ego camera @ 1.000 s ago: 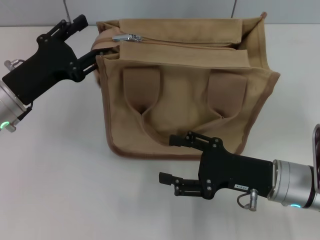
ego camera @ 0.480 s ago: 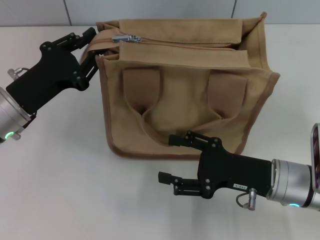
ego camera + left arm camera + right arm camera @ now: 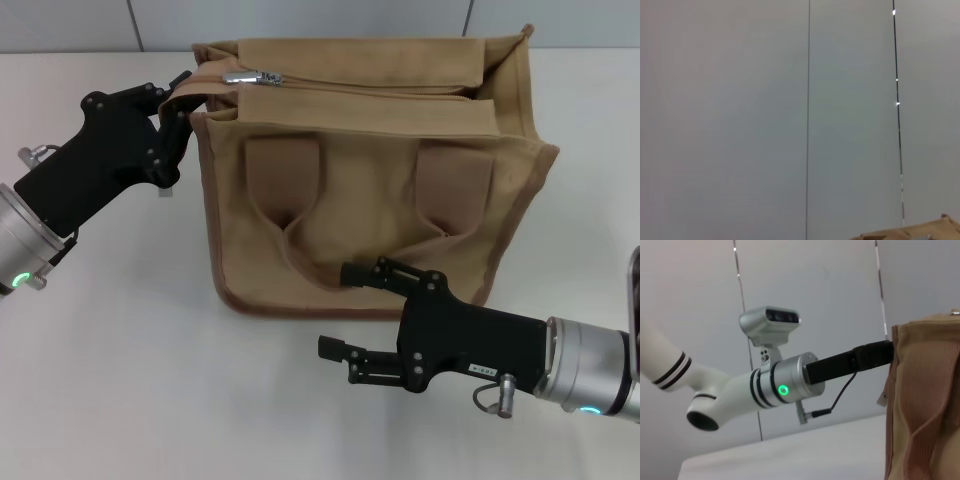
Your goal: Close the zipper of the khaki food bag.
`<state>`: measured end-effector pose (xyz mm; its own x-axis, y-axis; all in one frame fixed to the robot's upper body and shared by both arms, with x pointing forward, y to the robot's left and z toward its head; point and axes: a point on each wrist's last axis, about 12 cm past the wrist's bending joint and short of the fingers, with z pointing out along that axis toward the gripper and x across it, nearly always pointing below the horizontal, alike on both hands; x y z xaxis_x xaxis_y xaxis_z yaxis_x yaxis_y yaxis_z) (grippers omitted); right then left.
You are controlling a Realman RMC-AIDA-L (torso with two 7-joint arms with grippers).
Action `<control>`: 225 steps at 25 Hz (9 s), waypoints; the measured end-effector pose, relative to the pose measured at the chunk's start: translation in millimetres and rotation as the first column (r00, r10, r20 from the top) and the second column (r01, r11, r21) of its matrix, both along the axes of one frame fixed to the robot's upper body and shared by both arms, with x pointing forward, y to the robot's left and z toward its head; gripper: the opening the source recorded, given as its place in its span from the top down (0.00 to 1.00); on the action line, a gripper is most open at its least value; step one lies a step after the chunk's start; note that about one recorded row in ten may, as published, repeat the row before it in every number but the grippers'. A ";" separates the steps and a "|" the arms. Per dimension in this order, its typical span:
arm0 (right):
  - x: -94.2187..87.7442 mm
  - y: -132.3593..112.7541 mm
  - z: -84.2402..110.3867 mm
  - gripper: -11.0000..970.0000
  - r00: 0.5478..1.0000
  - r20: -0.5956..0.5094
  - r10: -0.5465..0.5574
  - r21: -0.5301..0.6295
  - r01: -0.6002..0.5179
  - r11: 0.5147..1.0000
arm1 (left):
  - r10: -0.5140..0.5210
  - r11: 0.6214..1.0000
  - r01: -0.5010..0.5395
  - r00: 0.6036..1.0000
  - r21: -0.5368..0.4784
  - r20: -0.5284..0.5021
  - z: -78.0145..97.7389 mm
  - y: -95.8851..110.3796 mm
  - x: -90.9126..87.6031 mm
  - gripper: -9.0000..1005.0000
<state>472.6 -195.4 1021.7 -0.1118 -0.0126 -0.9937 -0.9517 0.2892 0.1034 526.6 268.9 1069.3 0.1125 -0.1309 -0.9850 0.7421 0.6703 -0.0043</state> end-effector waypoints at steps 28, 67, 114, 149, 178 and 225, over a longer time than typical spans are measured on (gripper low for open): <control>18.3 -18.1 47.5 0.14 0.992 -0.104 -0.067 0.403 0.104 0.909 | -0.206 0.952 0.224 0.973 -0.208 0.104 33.1 -45.3 13.3 0.97; 55.3 4.1 65.8 0.66 0.983 -0.141 -0.122 0.464 0.174 0.869 | -0.311 0.910 0.334 0.942 -0.246 0.128 48.8 -71.9 24.3 0.96; 55.5 10.2 63.7 0.84 0.977 -0.199 -0.069 0.448 0.154 0.881 | -0.311 0.906 0.330 0.944 -0.264 0.113 45.8 -73.7 21.7 0.95; 33.7 -77.7 46.6 0.98 0.889 -0.298 -0.347 0.454 0.452 0.768 | -0.234 0.924 0.261 0.964 -0.278 0.128 43.9 -58.9 20.3 0.94; 14.2 -86.9 46.3 0.53 0.869 -0.129 -0.478 0.498 0.473 0.727 | 0.161 0.961 -0.151 0.987 -0.232 0.025 -5.9 22.7 -36.4 0.67; -17.9 -8.5 7.7 0.37 0.981 0.112 0.161 0.008 -0.163 0.987 | -0.428 0.885 0.460 0.865 0.074 -0.263 -38.6 29.4 -120.7 0.19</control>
